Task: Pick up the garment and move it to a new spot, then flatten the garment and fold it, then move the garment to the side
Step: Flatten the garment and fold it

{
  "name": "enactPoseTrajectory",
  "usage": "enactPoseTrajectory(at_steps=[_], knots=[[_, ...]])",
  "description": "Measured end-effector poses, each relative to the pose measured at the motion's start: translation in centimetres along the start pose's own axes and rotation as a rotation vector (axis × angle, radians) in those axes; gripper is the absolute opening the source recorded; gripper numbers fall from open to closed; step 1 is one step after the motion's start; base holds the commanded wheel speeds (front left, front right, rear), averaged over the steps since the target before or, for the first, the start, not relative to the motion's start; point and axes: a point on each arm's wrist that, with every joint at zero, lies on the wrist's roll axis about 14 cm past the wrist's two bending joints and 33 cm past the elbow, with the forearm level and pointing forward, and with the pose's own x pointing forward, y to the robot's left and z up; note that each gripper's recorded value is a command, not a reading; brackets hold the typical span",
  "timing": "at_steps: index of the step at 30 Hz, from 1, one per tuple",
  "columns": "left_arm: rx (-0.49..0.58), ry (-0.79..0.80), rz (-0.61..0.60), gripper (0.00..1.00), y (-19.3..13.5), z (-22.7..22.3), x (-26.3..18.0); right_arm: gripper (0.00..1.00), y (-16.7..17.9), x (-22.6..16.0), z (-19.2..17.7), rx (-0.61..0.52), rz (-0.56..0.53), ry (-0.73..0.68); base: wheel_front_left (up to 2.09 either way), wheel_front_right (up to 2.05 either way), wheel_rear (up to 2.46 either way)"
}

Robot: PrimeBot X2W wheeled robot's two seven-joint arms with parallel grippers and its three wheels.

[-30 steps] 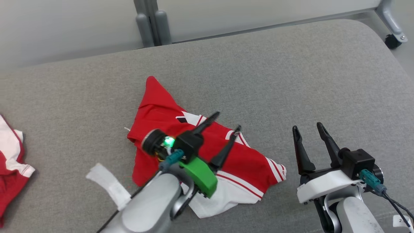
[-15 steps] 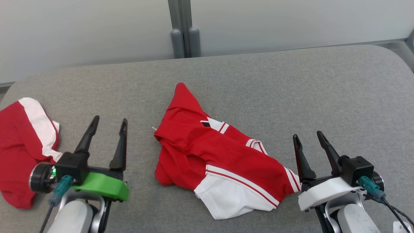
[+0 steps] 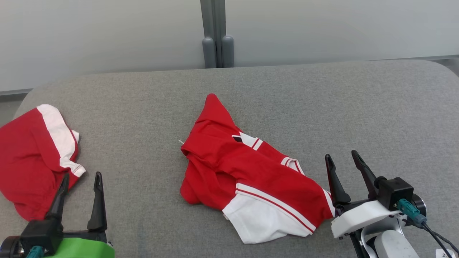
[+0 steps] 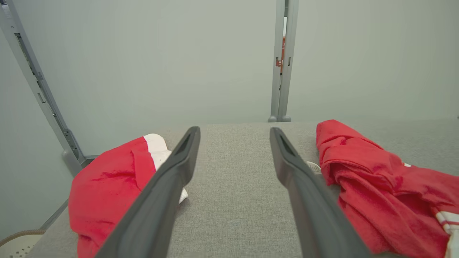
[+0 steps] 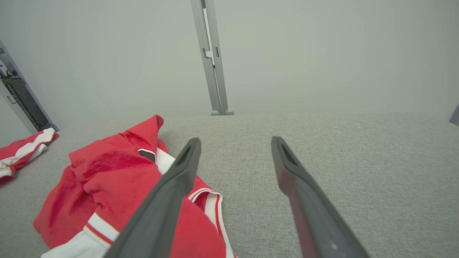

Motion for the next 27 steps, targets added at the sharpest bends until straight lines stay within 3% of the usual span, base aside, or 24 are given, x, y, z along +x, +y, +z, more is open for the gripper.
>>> enactPoseTrajectory(at_steps=[12, 20, 27], knots=[[-0.025, 0.023, 0.031, 1.00, 0.4, -1.2, -0.8, 1.00, 0.8, 0.4, -1.1, -0.025, 0.031, 0.035, 0.00, 0.00, 0.00], [-0.032, 0.015, 0.025, 1.00, -0.1, -1.1, -0.2, 1.00, 3.3, 4.3, 0.0, -0.106, 0.130, 0.022, 0.00, 0.00, 0.00], [-0.044, 0.019, 0.054, 1.00, 0.4, -1.3, -0.6, 1.00, 3.6, 7.0, -2.3, -0.169, 0.174, 0.137, 0.00, 0.00, 0.00]])
